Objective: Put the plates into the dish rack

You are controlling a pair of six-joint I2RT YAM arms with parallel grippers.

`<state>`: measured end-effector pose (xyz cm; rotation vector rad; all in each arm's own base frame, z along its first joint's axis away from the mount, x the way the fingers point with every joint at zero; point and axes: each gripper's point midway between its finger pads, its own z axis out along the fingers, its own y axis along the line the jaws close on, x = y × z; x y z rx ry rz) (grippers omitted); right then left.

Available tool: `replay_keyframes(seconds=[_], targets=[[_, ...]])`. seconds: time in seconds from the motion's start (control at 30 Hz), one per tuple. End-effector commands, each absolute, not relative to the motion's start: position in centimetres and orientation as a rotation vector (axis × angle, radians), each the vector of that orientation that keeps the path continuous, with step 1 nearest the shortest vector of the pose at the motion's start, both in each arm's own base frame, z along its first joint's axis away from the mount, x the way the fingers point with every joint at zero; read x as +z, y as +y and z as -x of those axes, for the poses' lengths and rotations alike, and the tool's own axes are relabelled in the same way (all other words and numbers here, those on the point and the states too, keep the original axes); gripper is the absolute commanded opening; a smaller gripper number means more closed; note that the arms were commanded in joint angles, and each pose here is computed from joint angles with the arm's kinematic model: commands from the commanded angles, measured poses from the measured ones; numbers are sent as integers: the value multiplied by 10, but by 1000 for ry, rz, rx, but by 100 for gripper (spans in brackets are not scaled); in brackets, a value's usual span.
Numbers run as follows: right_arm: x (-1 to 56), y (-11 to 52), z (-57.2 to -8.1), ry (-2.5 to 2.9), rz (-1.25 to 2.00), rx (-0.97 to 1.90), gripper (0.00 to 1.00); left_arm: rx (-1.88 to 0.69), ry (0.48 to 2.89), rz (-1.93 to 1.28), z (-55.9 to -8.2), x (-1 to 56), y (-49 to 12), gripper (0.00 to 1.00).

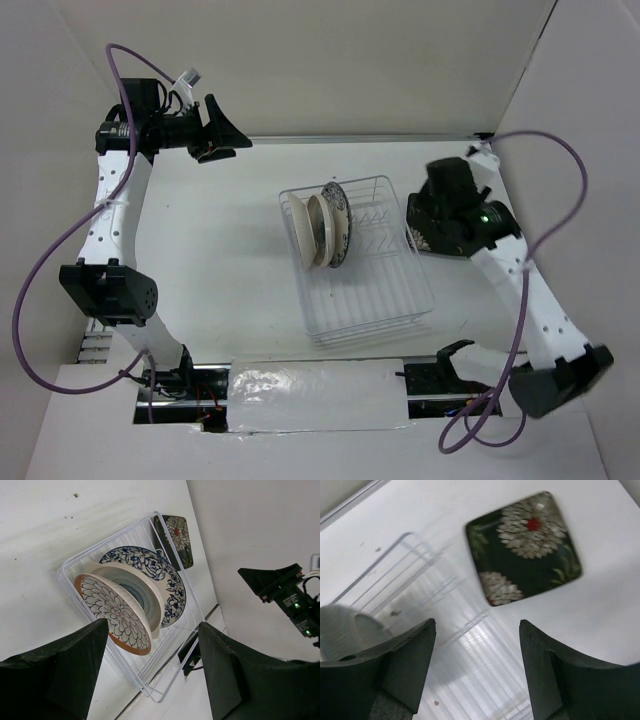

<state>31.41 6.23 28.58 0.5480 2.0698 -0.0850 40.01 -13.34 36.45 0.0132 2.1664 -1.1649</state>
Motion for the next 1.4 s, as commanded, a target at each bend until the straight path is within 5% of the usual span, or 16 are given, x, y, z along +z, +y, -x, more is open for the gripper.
replay_keyframes(seconds=[0.0,0.27,0.8,1.37], targets=[[249,50,-310,2089,-718,139,75,-1166,2108,-65,-393,382,-135,84],[141,-3,-288,2036,-1226,399,81,-1164,2112,-66,-392,378,-135,84],[77,-61,-323,1861,-1568,427,77,-1169,2113,-70,-392,377,-134,84],[35,-73,-366,1896,-1677,457,61,-1127,2104,-64,-391,389,-131,85]])
